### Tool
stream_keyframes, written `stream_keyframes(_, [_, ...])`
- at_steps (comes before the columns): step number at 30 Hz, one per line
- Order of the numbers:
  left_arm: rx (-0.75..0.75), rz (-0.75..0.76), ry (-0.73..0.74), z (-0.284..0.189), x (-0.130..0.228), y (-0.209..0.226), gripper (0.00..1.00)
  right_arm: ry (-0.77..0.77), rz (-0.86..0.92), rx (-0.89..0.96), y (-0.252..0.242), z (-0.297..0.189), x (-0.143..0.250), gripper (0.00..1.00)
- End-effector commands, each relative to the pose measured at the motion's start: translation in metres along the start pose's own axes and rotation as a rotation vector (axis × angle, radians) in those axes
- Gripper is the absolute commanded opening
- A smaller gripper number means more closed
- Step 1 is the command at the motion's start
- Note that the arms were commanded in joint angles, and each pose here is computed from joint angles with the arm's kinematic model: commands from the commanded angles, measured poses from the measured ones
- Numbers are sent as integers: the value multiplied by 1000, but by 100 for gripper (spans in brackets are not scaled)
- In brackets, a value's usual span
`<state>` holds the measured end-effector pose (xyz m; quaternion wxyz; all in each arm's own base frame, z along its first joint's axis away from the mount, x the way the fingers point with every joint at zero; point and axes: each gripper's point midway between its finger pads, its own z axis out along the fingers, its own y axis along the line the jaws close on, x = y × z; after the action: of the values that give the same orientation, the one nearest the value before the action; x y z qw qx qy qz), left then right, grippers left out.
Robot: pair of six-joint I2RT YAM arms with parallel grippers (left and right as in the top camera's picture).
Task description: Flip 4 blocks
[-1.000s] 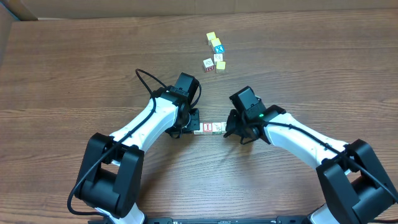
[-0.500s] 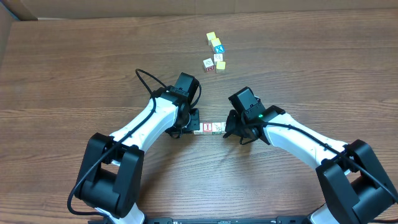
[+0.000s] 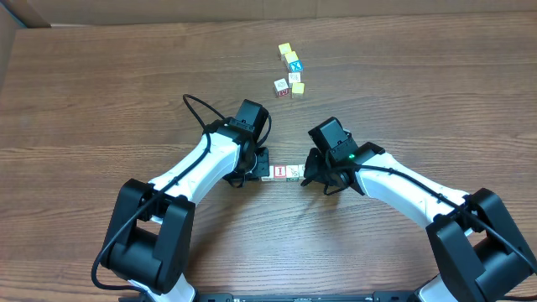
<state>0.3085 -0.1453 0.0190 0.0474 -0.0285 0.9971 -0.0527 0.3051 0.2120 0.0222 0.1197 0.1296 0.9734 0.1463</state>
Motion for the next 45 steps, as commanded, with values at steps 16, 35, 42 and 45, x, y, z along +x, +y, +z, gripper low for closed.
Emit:
stream_keyframes(16, [-10,-26,-1,6,0,1,4,3,-2,13,-4,2,2,5])
stream_keyframes(35, [6,-28,34,18,4,-2,4,11,-3,-2,-1,2,3,5])
stream_keyframes(42, [16,-27,22,18,0,-4,4,15,-2,-5,-1,2,4,5])
stream_keyframes(45, [18,-27,18,18,-1,-5,4,39,2,-28,4,2,8,5])
